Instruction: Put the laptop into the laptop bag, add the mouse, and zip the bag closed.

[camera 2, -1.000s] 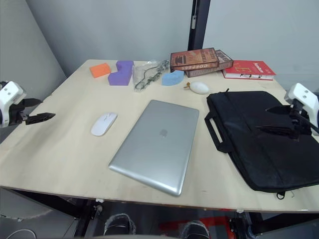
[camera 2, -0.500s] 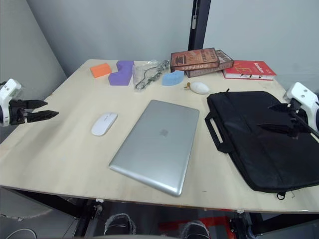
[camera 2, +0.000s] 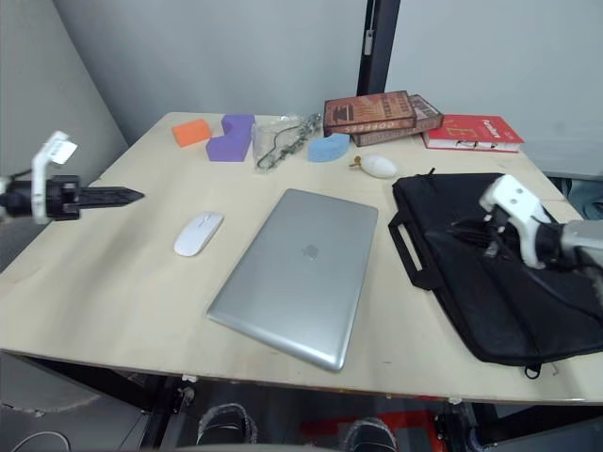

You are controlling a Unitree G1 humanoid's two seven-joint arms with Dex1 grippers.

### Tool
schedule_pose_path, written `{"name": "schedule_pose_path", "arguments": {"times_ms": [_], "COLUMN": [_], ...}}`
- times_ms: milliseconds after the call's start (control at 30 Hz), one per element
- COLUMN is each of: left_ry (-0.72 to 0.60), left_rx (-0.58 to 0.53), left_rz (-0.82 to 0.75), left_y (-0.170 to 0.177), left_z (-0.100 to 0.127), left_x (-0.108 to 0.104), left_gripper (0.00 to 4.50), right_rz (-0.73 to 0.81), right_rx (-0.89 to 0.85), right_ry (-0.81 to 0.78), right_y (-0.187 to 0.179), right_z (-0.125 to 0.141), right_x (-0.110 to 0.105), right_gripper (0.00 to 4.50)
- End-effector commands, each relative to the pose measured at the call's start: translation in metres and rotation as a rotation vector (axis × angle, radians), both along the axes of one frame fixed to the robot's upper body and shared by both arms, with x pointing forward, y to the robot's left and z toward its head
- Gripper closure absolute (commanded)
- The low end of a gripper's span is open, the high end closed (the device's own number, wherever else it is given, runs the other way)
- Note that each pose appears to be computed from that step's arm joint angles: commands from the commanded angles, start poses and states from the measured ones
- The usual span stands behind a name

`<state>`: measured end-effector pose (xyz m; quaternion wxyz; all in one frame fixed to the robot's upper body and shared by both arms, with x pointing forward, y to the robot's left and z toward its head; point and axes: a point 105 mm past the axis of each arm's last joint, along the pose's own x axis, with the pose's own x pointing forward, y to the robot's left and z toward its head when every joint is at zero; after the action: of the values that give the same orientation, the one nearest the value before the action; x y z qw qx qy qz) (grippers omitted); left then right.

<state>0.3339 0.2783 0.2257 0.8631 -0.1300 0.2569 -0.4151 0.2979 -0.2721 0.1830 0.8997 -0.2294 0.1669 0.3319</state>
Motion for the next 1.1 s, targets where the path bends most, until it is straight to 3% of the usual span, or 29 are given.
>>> {"name": "schedule_pose_path", "arguments": {"times_ms": [33,300,433,700,1100], "left_ry": [0.008,0.116,0.168,0.234,0.290], "left_rx": [-0.005,-0.014,-0.083,-0.033,0.019], "left_rz": [-0.053,-0.117,-0.106,-0.131,-0.140], "left_y": [-0.019,-0.058,-0.074,-0.102,-0.128], "left_z": [-0.003,-0.040,-0.048,-0.082,-0.106], "left_x": [0.006,0.021,0.029,0.037,0.044], "left_gripper": [0.00,0.00,0.00,0.00,0.00], "right_rz": [0.011,-0.018,-0.029,-0.011,0.005], "right_rx": [-0.019,-0.084,-0.055,-0.044,-0.061], "right_ry": [-0.025,-0.013,0.009,0.079,0.090], "right_y": [0.019,0.045,0.062,0.081,0.089], "right_z": [-0.004,-0.034,-0.046,-0.081,-0.097], "right_x": [0.002,0.008,0.010,0.009,0.020], "right_gripper": [4.46,4.46,4.46,4.46,4.46]}}
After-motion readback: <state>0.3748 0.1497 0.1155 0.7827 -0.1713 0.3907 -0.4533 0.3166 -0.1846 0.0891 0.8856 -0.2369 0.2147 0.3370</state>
